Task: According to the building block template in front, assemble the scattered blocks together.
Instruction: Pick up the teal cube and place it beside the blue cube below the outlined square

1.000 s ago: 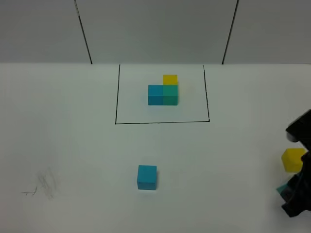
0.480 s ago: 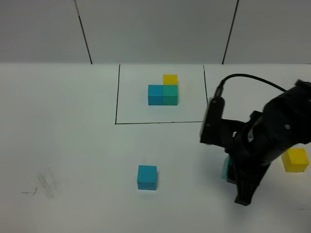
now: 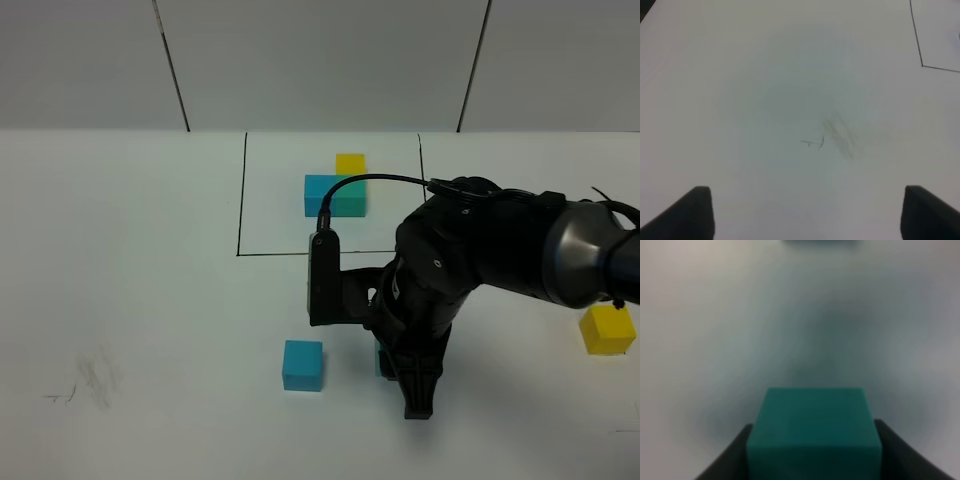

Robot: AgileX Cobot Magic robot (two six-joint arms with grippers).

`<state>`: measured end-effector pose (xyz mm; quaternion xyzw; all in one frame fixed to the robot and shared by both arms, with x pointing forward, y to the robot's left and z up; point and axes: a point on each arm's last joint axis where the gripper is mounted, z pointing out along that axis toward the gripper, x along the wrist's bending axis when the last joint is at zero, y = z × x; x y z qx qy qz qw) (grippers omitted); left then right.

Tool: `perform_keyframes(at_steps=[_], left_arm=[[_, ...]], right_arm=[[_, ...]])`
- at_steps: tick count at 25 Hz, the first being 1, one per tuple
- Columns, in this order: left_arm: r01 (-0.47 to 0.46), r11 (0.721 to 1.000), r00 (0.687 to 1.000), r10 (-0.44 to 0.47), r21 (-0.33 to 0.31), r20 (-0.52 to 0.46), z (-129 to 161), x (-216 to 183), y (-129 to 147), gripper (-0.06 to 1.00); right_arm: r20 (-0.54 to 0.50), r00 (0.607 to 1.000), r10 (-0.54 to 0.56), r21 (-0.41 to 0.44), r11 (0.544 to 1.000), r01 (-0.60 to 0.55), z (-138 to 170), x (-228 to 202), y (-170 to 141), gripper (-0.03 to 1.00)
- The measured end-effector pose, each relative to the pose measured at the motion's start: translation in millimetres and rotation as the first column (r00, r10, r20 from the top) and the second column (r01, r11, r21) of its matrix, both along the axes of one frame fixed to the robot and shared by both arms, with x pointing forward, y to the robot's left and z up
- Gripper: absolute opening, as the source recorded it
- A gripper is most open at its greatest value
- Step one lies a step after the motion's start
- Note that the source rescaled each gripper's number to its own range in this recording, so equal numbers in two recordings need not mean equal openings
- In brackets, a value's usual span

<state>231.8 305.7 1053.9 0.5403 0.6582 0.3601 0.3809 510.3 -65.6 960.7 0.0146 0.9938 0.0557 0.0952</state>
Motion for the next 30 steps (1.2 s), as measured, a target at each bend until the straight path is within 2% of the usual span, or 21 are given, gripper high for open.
perform_keyframes(at_steps=[3, 7, 15, 30], left_arm=[[0.0, 1.0, 1.0, 0.0, 0.0, 0.0, 0, 0, 0, 0.9], [0.0, 1.0, 1.0, 0.0, 0.0, 0.0, 0, 0, 0, 0.9], [-0.001, 1.0, 1.0, 0.001, 0.001, 0.0, 0, 0, 0, 0.9], [0.0, 1.0, 1.0, 0.0, 0.002, 0.0, 0, 0, 0, 0.9]], right_arm=[[-0.03, 0.998, 0.055, -0.004, 0.998, -0.055, 0, 5, 8, 0.03], [-0.061, 0.992, 0.106, 0.033, 0.994, -0.104, 0, 10, 20, 0.03], [-0.095, 0.988, 0.124, 0.056, 0.991, -0.119, -19, 19, 32, 0.03], [-0.042, 0.989, 0.143, 0.089, 0.986, -0.138, -22, 24, 37, 0.03]])
